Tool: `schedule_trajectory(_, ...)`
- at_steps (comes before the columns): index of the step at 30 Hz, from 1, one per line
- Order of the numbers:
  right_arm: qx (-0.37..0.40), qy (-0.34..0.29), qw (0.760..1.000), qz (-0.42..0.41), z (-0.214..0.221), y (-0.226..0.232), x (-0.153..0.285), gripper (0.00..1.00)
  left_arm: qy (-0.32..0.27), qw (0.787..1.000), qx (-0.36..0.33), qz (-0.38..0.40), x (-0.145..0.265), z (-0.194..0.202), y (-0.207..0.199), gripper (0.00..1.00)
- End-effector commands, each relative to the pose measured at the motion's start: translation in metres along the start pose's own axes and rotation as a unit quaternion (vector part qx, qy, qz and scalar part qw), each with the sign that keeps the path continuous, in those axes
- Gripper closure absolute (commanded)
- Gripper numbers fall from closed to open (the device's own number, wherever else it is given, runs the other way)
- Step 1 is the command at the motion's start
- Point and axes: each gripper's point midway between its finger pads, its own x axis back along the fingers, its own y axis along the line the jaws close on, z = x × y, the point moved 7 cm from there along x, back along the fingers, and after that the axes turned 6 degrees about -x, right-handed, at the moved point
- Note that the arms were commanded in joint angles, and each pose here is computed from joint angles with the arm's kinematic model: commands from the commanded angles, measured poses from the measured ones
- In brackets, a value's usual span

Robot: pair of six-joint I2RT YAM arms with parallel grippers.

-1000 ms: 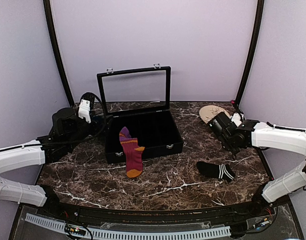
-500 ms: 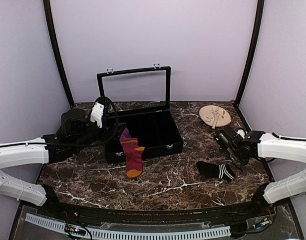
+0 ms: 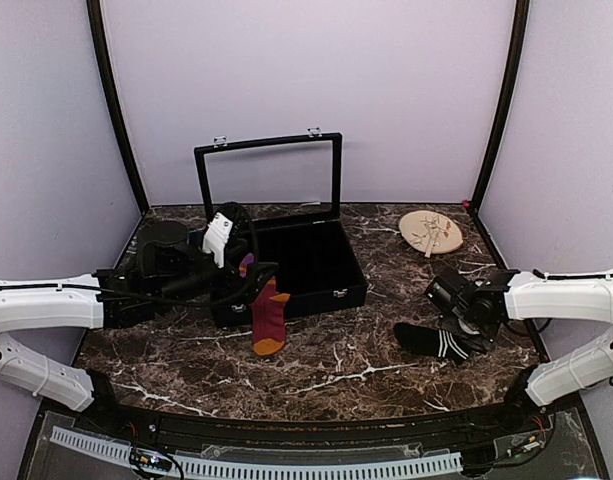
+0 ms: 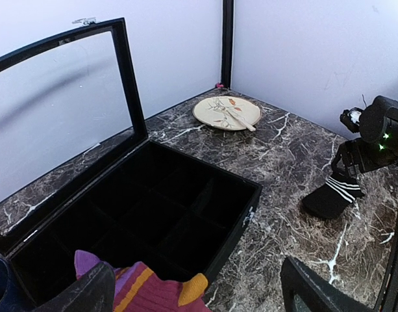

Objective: Roll the socks
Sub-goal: Move the storage box to the center of the board.

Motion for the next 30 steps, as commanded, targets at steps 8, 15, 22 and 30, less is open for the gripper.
schedule_trajectory(8,0.032,0.010,0.999,0.016,0.002,-0.007,0.003,0.12,0.052,0.999,0.008,-0.008,-0.005,0.021,-0.004,0.09)
schedule_trajectory(15,0.041,0.005,0.999,-0.001,-0.002,-0.004,0.008,0.10,0.098,0.993,0.038,-0.062,-0.008,0.055,0.004,0.09)
schedule_trajectory(22,0.052,0.002,0.999,0.000,-0.003,-0.003,0.009,0.09,0.125,0.981,0.107,-0.104,-0.008,0.081,0.021,0.19)
schedule_trajectory(30,0.051,0.008,0.999,-0.009,-0.001,-0.003,0.008,0.09,0.120,0.957,0.215,-0.152,0.003,0.096,0.054,0.43)
